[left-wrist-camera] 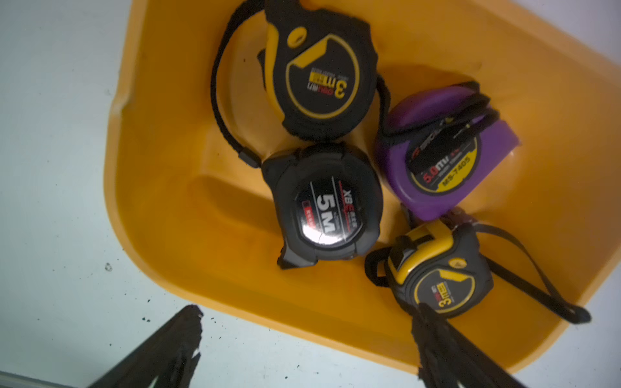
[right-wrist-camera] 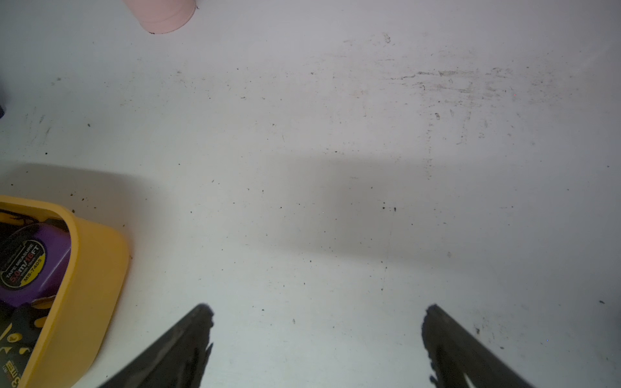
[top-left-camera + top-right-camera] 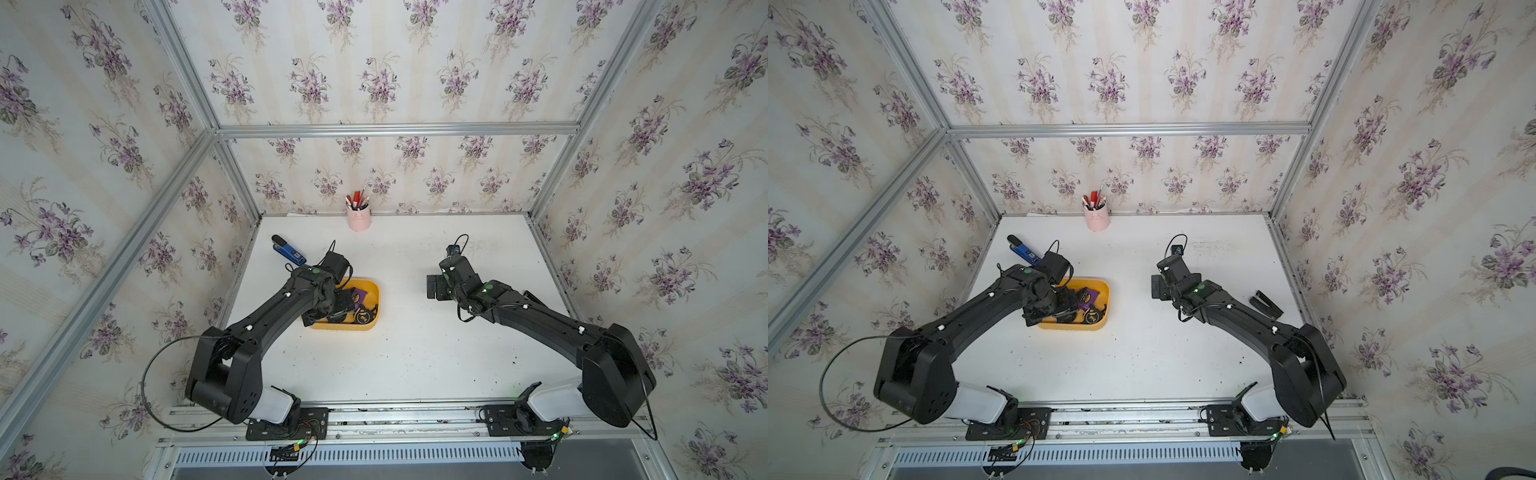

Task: Take the tape measure out of the storage box
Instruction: Pick up the tape measure from the storage box.

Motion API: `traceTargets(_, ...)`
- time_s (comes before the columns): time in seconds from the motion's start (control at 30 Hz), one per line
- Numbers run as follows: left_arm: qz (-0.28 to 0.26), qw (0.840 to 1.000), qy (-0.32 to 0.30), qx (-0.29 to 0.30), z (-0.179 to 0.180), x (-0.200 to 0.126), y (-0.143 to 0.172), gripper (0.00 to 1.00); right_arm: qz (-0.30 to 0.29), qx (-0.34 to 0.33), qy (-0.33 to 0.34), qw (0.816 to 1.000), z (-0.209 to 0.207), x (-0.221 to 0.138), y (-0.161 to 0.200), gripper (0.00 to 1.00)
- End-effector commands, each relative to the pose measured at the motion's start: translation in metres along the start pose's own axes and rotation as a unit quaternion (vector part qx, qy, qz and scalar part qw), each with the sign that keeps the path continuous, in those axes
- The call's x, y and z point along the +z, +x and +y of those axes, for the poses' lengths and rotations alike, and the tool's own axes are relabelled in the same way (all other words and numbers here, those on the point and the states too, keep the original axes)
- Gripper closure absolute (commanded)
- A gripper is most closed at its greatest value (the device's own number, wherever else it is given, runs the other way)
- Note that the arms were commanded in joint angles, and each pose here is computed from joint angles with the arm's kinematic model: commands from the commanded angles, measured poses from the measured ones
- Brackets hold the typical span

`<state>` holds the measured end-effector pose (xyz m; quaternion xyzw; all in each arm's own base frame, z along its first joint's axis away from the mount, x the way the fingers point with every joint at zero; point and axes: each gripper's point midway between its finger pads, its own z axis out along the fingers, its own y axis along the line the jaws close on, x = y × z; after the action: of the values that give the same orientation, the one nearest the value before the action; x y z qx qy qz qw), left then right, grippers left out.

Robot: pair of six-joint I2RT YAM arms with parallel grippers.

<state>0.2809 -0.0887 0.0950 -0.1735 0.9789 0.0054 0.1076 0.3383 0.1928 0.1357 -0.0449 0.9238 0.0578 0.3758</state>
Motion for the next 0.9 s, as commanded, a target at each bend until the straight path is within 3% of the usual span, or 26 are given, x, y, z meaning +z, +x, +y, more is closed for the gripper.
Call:
traceTargets(0.0, -0.024, 0.999, 0.001, 0.029, -0.012, -0.002, -0.023, 0.00, 0.001, 0.004, -0.008, 1.000, 0.003, -0.002, -0.001, 0.00)
traceTargets(0.17, -0.012, 0.999, -0.006, 0.042, -0.016, 0.013, -0.031, 0.00, -0.002, 0.009, -0.004, 1.000, 0.001, -0.004, -0.003, 0.00)
traceTargets(0.4, 0.021, 0.999, -0.006, 0.024, 0.000, 0.042, -0.019, 0.00, 0.004, 0.013, 0.001, 1.000, -0.002, -0.003, 0.003, 0.00)
traceTargets(0.6, 0.034, 0.999, 0.011, 0.026, -0.008, 0.058, -0.015, 0.00, 0.002, 0.011, 0.002, 1.000, -0.001, -0.002, 0.000, 0.01)
traceTargets(0.87, 0.025, 0.999, 0.012, 0.019, -0.007, 0.069, -0.014, 0.01, 0.007, 0.012, 0.010, 1.000, -0.004, 0.000, 0.003, 0.02)
